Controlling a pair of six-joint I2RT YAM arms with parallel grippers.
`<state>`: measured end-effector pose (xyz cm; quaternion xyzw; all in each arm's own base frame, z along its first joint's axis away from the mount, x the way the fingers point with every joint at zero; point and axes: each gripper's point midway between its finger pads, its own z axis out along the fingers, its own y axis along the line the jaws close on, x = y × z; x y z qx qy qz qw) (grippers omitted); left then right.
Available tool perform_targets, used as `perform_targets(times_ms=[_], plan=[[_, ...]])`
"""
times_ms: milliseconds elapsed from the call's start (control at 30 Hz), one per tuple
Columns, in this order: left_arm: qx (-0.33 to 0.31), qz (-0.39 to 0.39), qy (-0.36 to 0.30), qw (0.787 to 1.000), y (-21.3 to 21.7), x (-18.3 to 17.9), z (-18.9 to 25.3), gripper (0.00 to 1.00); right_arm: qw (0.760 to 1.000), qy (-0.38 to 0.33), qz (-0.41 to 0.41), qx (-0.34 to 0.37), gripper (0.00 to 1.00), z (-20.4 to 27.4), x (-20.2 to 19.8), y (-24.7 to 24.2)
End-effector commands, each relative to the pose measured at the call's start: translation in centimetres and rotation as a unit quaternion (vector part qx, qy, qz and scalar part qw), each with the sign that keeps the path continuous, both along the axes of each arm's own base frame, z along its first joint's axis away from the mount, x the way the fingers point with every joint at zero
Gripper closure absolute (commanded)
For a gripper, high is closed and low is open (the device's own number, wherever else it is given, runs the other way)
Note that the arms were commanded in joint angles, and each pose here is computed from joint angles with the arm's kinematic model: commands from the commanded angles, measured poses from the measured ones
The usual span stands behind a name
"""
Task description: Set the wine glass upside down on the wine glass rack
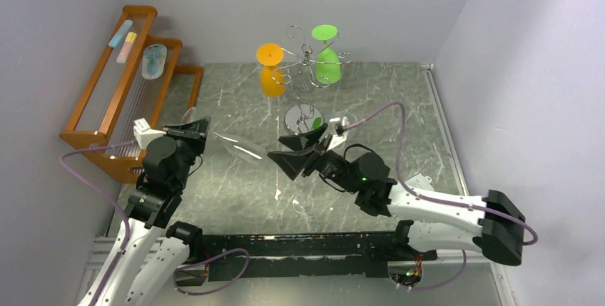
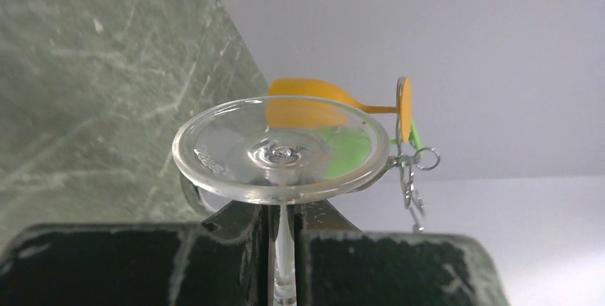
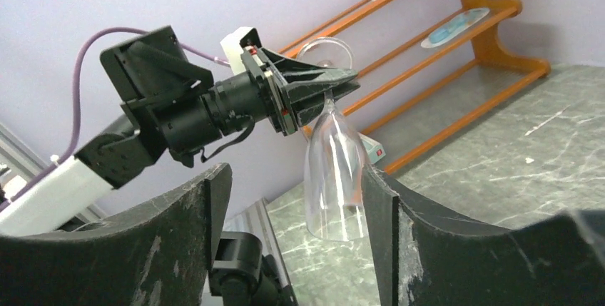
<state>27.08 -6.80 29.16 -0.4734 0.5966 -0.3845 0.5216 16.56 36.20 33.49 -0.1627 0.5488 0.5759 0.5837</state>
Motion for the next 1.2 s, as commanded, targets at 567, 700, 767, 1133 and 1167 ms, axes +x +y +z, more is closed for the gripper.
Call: perform_targets(times_ms=[567,700,767,1133,1167], plan=[[0.355,-0.298,-0.345,0.817,-9.7,-5.2,13.4,0.95,0.985,0.036,0.085,-0.144,0.31,3.6,-0.8,4.9],[0.325,-0.334,-0.381,0.799,-11.0,-6.8,14.2,0.95,0.985,0.013,0.108,-0.136,0.31,4.2,-1.2,6.0],[0.313,-0.345,-0.393,0.793,-11.4,-7.3,14.3,0.95,0.985,0.008,0.116,-0.128,0.33,4.5,-1.4,6.3],[0.291,-0.385,-0.468,0.741,-12.7,-10.3,14.5,0.95,0.993,0.016,0.094,-0.067,0.40,4.8,-0.1,7.2],[0.292,-0.386,-0.471,0.738,-12.7,-10.5,14.5,0.95,0.993,0.016,0.092,-0.066,0.42,4.8,0.0,7.4]])
